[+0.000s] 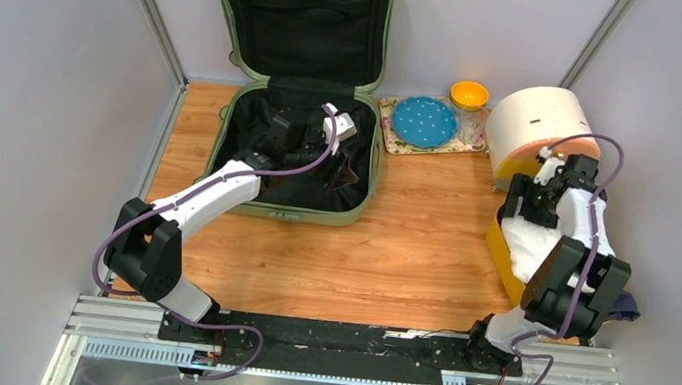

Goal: Open, take out, and arrange the luggage

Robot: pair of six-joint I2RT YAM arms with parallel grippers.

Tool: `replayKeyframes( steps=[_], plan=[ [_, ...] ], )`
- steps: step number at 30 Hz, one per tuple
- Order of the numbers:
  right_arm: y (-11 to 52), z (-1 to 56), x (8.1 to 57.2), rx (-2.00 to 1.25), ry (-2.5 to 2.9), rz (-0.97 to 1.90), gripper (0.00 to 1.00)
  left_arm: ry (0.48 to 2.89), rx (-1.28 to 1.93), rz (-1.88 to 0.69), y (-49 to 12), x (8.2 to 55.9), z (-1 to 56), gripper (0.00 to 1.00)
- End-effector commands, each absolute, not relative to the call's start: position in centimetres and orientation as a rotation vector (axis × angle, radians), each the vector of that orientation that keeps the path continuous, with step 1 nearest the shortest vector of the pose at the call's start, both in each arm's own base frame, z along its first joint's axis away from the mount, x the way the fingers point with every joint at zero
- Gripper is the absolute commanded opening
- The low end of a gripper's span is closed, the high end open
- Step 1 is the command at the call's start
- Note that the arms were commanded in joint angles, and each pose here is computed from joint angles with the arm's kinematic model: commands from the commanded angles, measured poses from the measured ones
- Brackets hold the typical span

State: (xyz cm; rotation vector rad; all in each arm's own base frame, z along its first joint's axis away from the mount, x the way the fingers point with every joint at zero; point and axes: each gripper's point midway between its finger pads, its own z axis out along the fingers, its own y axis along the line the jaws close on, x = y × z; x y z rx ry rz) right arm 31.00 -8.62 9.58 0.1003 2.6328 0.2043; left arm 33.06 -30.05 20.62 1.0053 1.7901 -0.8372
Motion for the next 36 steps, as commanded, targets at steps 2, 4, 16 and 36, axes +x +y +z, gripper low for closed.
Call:
replayKeyframes(
  steps=[2, 4, 16, 36],
  plan=[
    [-15.2, 13.0, 36.8, 0.642, 2.322, 0.043, 0.76, 1.727, 1.026, -0.819, -30.0, 33.3, 22.4, 0.60],
    [-17.4, 13.7, 37.2, 0.776, 2.239, -0.014, 0.77, 1.728, 1.027, -0.813, -29.8, 33.3, 22.4, 0.60],
    [-16.6, 15.6, 38.1, 0.814, 2.221, 0.166, 0.78, 1.752, 1.030, -0.824, -29.5, 33.1, 21.9, 0.62],
    [-6.1, 33.3, 39.5, 0.007, 1.966, 0.220, 0.82, 2.088, 0.568, -0.805, -17.3, 41.7, 26.0, 0.82]
  ],
)
